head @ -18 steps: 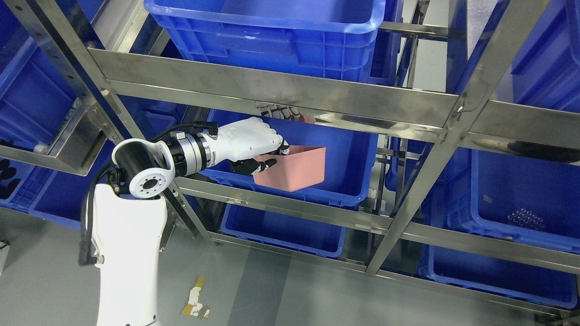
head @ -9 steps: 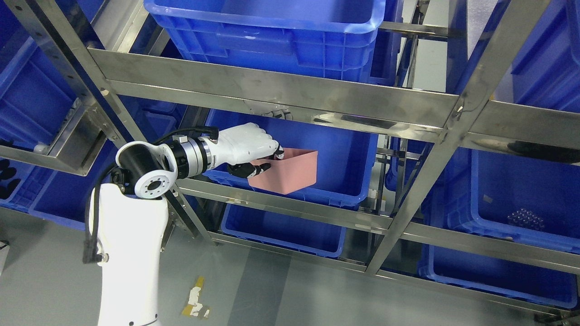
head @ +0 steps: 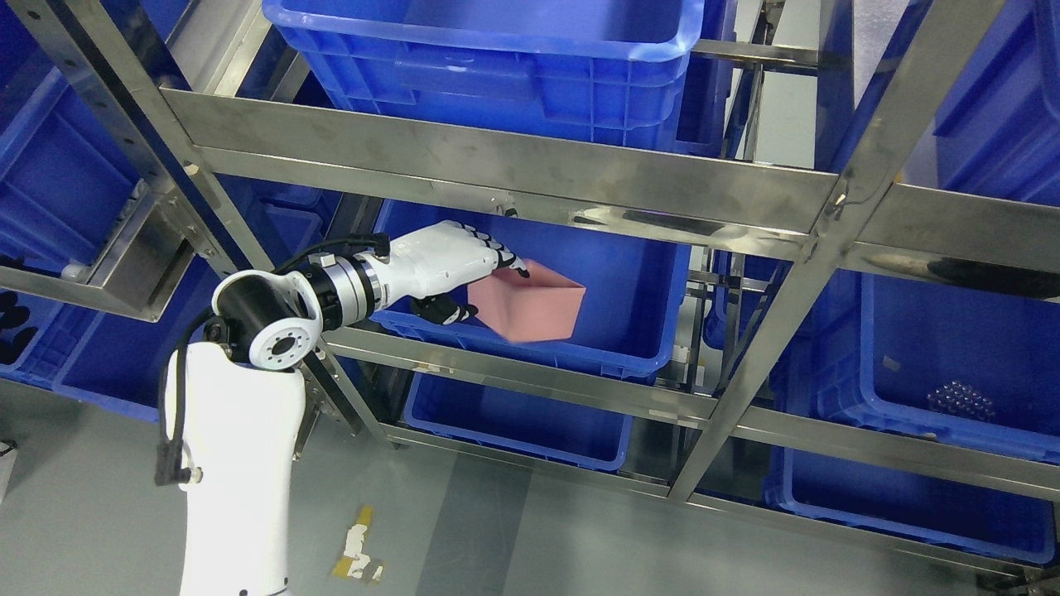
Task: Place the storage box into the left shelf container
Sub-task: 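Lower the pink box onto the shelf and release it from the left hand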
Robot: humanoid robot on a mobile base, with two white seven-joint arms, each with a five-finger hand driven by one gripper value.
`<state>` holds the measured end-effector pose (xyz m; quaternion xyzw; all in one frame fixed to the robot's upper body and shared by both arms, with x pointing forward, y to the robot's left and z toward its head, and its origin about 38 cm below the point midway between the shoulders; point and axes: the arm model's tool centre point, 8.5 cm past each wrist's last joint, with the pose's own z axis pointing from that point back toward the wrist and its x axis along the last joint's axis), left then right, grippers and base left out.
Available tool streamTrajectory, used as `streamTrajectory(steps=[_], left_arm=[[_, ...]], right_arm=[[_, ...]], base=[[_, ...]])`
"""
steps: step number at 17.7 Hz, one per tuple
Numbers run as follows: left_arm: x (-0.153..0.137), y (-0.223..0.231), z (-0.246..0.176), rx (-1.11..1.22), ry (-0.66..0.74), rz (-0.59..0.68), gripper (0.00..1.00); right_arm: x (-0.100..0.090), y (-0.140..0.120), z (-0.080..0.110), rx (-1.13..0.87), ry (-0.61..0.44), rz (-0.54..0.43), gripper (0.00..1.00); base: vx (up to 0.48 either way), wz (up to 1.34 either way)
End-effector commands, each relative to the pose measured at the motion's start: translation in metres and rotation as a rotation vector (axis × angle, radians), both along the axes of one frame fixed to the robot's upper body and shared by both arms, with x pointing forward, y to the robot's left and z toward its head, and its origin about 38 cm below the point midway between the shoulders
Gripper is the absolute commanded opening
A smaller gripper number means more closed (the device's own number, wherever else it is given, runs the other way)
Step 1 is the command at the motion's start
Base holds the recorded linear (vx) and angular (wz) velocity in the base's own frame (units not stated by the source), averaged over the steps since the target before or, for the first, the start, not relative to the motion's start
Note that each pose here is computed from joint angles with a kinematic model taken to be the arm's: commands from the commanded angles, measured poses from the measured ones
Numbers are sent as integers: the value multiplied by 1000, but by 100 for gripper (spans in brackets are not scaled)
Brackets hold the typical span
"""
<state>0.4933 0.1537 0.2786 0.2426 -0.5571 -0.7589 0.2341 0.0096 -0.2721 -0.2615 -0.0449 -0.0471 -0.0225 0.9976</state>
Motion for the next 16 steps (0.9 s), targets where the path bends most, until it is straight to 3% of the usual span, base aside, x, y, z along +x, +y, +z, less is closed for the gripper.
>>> streamTrajectory(steps=[1,5,7,11,16], left_arm=[[-4,11,-21,-3,40,9,85],[-36,-26,-72,-92,167,-159,86],[-48,-33,-75,-250,186,-230,86],[-77,-26,-98,-696,206,-248,92],[-101,7,-132,-1321,207,21,99]], right_arm=[[1,-12,1,-18,-10,-2,100],[1,-12,1,-18,-10,-2,100],[1,-12,1,-18,-10,-2,100],[1,-12,1,-18,-10,-2,100],[1,-12,1,-18,-10,-2,100]], base=[[0,0],[0,0],[0,0],[0,0],[0,0]])
